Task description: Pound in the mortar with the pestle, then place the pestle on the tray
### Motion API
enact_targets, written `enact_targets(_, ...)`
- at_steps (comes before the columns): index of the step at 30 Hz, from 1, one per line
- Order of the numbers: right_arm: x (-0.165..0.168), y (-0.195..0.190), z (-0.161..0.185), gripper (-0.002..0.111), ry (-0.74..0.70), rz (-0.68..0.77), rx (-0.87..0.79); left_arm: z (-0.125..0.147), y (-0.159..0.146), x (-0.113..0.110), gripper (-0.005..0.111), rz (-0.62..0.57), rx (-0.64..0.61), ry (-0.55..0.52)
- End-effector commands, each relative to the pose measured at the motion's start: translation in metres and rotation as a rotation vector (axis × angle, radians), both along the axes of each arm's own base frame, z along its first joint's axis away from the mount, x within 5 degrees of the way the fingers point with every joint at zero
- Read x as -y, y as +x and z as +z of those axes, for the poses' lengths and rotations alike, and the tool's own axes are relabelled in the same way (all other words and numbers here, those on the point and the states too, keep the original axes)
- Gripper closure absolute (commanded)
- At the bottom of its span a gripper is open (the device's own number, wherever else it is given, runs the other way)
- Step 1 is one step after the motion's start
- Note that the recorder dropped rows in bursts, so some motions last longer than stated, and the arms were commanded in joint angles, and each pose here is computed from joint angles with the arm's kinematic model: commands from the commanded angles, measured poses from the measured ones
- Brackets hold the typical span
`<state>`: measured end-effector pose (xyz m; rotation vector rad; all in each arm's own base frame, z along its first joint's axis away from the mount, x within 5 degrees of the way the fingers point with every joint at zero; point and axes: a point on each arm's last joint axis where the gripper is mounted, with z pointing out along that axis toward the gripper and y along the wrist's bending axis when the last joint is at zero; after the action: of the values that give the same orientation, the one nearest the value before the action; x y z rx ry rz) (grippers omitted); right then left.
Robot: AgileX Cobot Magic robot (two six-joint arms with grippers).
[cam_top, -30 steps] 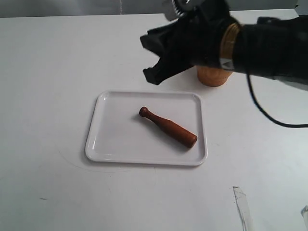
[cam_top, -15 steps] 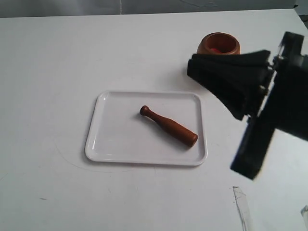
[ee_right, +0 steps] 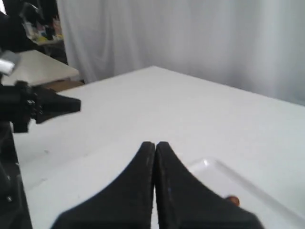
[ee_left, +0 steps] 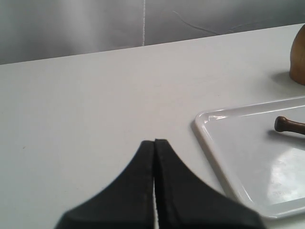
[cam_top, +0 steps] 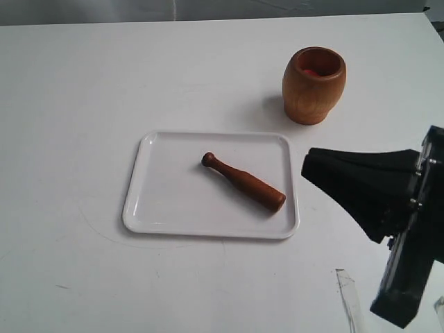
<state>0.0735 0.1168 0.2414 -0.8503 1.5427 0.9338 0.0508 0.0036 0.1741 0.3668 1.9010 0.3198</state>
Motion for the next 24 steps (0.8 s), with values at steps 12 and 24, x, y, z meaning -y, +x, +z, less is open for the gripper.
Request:
enact_targets(12,0.072,-0.015,-0.020,0.108,0.000,-0.498,0.225,0.000,0.000,0.001,0.107,-0.006,0.004,-0.015)
enact_targets(24,0.100,-0.020,-0.023,0.108,0.108,-0.866,0.236,0.000,0.000,0.001,0.107,-0.006,0.004,-0.015)
